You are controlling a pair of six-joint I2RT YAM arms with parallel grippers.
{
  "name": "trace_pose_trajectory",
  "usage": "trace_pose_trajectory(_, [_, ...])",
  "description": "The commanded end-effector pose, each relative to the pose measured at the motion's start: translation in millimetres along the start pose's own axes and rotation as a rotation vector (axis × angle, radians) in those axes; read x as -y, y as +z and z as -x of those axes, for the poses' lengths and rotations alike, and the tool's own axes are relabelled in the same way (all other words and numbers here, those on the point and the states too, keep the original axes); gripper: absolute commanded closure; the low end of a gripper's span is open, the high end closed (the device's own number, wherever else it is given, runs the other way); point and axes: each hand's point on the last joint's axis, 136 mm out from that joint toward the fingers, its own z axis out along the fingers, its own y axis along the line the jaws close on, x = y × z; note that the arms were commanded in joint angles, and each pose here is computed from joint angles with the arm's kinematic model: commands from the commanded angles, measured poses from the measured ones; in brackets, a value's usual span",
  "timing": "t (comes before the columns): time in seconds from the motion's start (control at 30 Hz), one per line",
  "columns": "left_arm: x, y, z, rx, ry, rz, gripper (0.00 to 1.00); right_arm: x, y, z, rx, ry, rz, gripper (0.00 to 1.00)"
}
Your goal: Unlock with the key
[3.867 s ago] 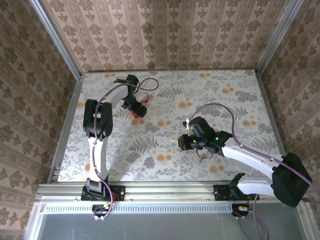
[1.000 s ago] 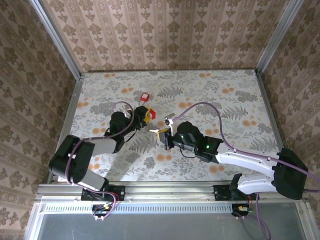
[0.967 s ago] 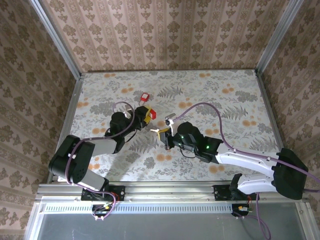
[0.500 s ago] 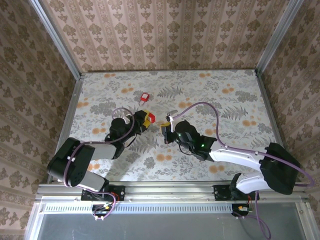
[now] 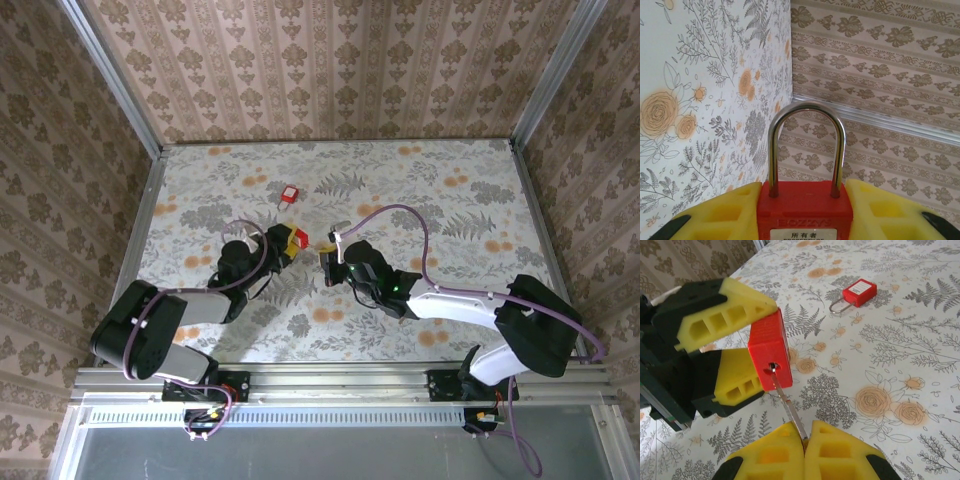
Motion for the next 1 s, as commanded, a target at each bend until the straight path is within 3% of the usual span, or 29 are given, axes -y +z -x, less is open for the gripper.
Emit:
trace_pose_trajectory(0.0, [16,-5,-5,-0.005,0.023,-0.060,1.00,-3,4,22,0.062,0.024,0.000,1.00])
trace_pose_trajectory(0.97, [19,-9,-4,0.027,0.027,-0.033,1.00,-13,26,2,0.013,0.067,0.058,1.00])
